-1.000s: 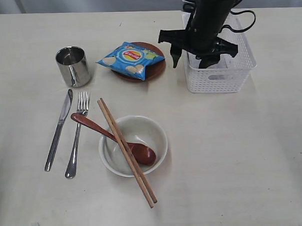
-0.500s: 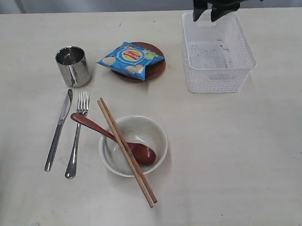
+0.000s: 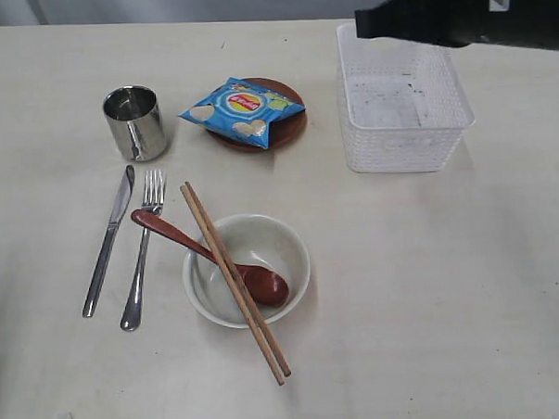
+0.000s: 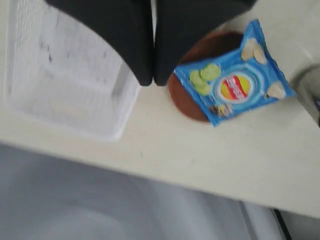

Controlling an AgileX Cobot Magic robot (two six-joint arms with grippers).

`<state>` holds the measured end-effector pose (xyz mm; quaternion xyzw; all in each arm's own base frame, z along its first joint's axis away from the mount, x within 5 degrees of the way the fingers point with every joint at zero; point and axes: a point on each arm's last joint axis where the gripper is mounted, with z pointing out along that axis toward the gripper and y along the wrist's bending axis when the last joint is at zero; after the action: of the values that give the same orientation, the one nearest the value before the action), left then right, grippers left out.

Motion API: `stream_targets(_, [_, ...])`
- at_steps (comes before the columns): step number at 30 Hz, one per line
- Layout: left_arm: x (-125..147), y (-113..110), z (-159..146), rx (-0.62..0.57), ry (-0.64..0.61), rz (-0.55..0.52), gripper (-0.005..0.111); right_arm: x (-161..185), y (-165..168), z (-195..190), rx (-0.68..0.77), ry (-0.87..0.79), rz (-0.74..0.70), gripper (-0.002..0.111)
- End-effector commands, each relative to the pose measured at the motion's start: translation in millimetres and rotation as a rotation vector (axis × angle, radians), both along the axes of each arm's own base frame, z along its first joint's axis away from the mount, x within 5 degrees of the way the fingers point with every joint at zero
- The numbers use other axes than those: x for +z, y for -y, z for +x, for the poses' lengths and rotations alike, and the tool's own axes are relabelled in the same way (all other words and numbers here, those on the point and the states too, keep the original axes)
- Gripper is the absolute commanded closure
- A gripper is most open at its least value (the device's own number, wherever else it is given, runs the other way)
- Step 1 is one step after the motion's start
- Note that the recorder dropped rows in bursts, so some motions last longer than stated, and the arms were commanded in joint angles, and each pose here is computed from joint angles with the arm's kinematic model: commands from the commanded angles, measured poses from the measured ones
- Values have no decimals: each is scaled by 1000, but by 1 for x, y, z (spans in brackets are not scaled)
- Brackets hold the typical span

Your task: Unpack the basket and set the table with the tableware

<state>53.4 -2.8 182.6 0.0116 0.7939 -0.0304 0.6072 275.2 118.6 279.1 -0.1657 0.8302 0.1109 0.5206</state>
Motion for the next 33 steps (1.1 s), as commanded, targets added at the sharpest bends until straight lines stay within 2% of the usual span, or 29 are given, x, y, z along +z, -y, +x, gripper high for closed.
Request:
stream_targets(1, [0, 0, 0, 2, 10, 9, 107, 38, 12, -27, 33, 208, 45, 108])
stream_targets(8, [0, 0, 0, 2, 10, 9, 107, 79, 38, -80, -59, 189, 171, 108])
stream_targets(15, [0, 0, 0, 2, 10, 9, 107, 113, 57, -123, -54, 345, 240, 108])
stream_targets(26, [0, 0, 0, 2, 10, 9, 107, 140, 81, -176, -60, 530, 320, 108])
stream_targets(29, [0, 0, 0, 2, 10, 9, 107, 147, 96, -191, -147, 605, 319, 108])
stream_targets(33, [0, 0, 0, 2, 10, 9, 107, 148, 115, -207, -336, 699, 273, 108])
